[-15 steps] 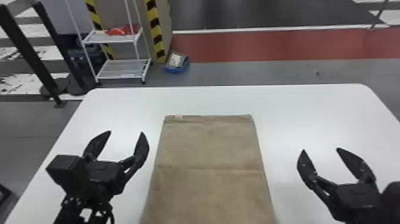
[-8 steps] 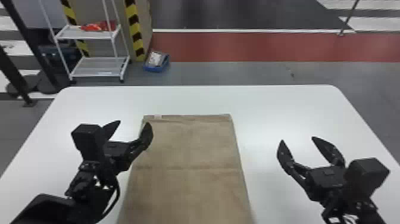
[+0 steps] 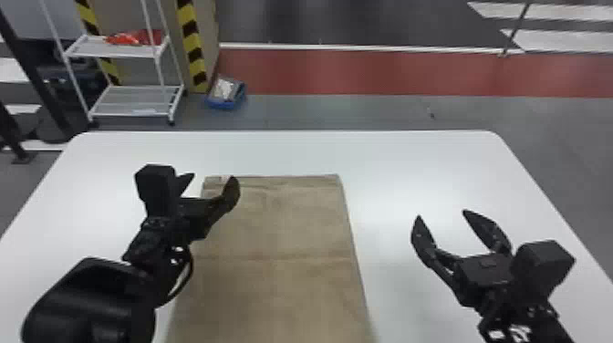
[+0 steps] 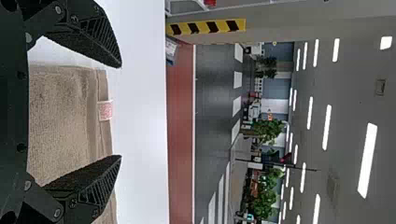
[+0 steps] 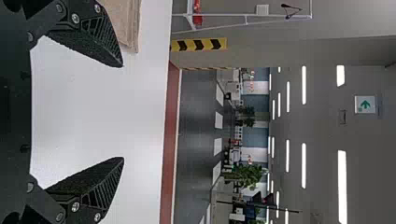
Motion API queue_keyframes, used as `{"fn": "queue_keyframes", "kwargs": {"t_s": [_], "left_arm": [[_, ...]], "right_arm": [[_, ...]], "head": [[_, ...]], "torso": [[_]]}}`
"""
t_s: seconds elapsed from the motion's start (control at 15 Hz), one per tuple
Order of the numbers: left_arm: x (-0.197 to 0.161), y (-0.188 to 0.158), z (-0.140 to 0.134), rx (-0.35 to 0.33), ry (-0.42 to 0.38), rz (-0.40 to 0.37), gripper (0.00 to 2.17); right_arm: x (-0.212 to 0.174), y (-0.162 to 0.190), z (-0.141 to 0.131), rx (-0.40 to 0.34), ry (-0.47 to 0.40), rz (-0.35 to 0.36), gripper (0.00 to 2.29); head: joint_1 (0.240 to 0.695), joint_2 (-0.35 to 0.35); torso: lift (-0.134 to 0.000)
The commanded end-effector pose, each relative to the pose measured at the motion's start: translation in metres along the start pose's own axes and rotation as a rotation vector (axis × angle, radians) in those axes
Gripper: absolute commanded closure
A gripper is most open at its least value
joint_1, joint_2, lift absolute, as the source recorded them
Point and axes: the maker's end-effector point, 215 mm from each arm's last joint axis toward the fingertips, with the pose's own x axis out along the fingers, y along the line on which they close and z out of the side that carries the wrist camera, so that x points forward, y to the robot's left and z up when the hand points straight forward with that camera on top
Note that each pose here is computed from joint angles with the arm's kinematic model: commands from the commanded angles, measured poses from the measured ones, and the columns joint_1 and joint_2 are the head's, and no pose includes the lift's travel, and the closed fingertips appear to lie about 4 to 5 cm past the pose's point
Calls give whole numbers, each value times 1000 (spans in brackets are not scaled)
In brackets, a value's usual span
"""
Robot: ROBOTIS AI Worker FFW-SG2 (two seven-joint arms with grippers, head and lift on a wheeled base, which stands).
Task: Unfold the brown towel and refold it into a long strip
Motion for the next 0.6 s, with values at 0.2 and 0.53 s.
{"fn": "queue_keyframes", "kwargs": {"t_s": [0.2, 0.53], "left_arm": [[42, 14, -11, 1, 53, 22, 218], [53, 27, -23, 2, 87, 40, 292]], "right_arm": [[-4, -1, 0, -11, 4, 6, 191], [-6, 2, 3, -12, 0, 12, 191]], "head": [[695, -52], [695, -39]], "torso": [[-123], [-123]]}}
